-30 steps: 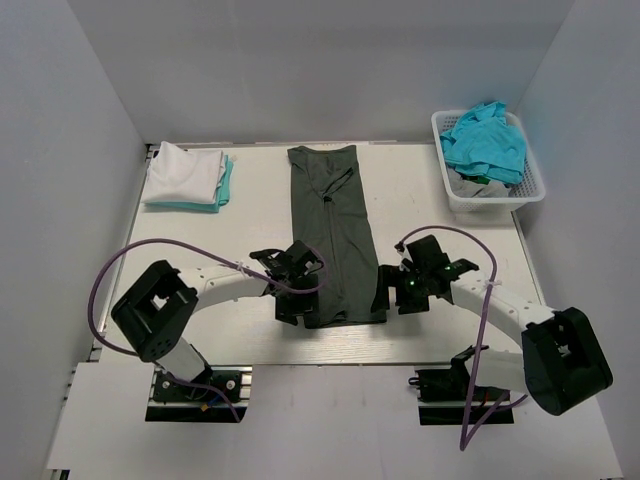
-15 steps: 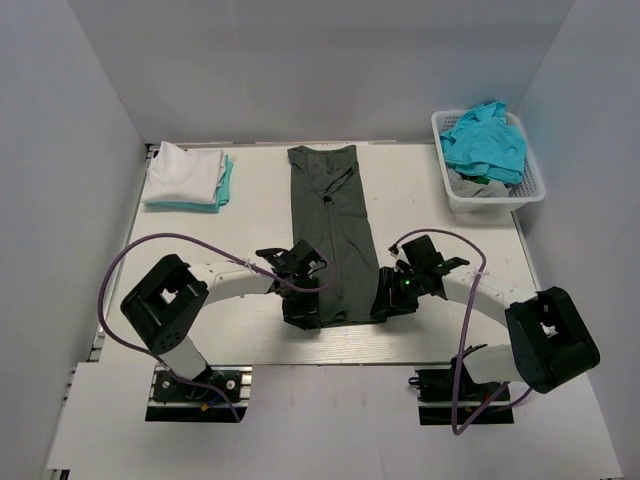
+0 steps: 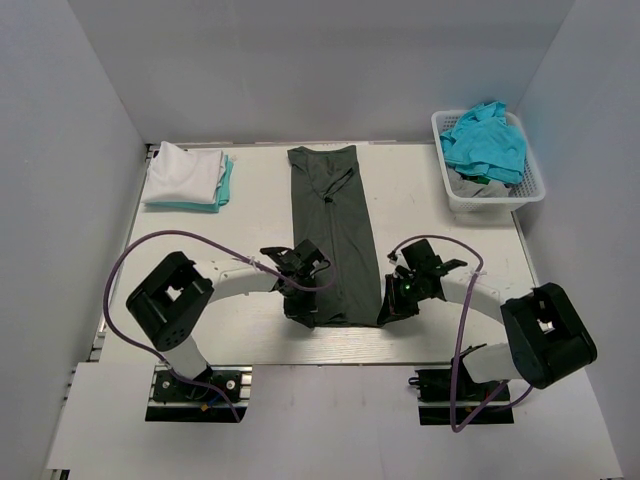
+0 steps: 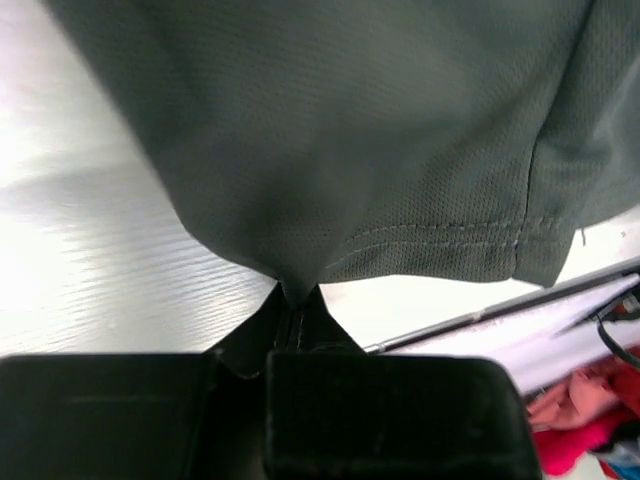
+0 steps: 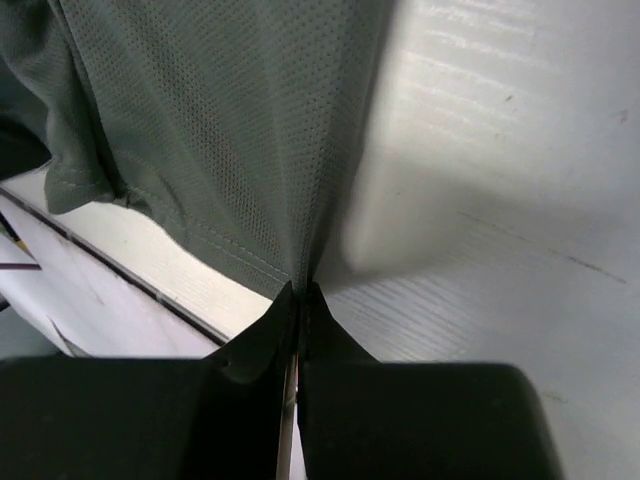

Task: Fold and stack the t-shirts
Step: Grab the bottom of the folded rectangular tshirt with both arms, then fold the folded rectangular tshirt in 1/3 of the way

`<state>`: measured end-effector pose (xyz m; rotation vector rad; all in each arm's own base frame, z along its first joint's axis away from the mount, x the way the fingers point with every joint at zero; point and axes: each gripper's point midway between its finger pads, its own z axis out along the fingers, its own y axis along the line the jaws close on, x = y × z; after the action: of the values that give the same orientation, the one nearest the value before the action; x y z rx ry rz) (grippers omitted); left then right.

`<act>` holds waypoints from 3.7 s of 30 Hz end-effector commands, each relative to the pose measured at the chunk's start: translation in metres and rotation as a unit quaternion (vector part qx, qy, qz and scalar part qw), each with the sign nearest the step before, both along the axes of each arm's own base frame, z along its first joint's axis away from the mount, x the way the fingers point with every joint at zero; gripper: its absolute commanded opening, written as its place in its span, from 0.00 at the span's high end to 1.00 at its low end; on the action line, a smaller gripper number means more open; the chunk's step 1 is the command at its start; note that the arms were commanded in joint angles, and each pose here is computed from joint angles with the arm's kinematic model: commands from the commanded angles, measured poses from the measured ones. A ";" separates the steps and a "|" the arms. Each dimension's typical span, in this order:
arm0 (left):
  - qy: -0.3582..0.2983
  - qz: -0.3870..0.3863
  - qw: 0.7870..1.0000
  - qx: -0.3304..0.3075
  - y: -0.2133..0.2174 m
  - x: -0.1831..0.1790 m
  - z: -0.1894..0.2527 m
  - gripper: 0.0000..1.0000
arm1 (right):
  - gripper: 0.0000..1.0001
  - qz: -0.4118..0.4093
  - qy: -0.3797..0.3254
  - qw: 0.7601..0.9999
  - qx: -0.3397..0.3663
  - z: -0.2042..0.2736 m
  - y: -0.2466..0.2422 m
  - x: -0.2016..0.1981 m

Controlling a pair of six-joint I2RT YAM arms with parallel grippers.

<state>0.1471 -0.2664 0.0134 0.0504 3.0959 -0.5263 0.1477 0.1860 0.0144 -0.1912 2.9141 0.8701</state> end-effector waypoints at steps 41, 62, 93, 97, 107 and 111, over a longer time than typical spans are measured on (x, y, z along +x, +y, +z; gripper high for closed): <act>-0.173 0.141 0.974 0.041 0.022 0.238 0.125 1.00 | 1.00 -0.080 -0.143 0.986 0.043 0.145 0.058 0.238; -0.158 0.134 0.978 0.022 0.021 0.290 0.083 1.00 | 1.00 -0.112 -0.113 0.986 0.059 0.097 0.059 0.302; -0.279 0.120 0.953 -0.017 0.074 0.333 0.111 0.00 | 0.10 -0.044 -0.252 0.966 0.046 0.111 0.030 0.337; -0.272 0.111 0.955 -0.034 0.068 0.328 0.095 0.00 | 0.10 -0.004 -0.257 0.966 0.008 0.090 0.026 0.336; -0.229 0.076 0.969 -0.056 0.052 0.262 0.091 0.00 | 0.10 -0.021 -0.198 0.980 0.023 0.074 0.027 0.270; -0.194 0.080 0.977 -0.032 0.060 0.219 0.075 0.00 | 0.10 -0.048 -0.172 0.984 0.016 0.062 0.012 0.233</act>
<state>0.3849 -0.2063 0.0675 -0.0885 2.7046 -0.5291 0.3788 0.1988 0.0518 -0.2299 2.6473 0.7682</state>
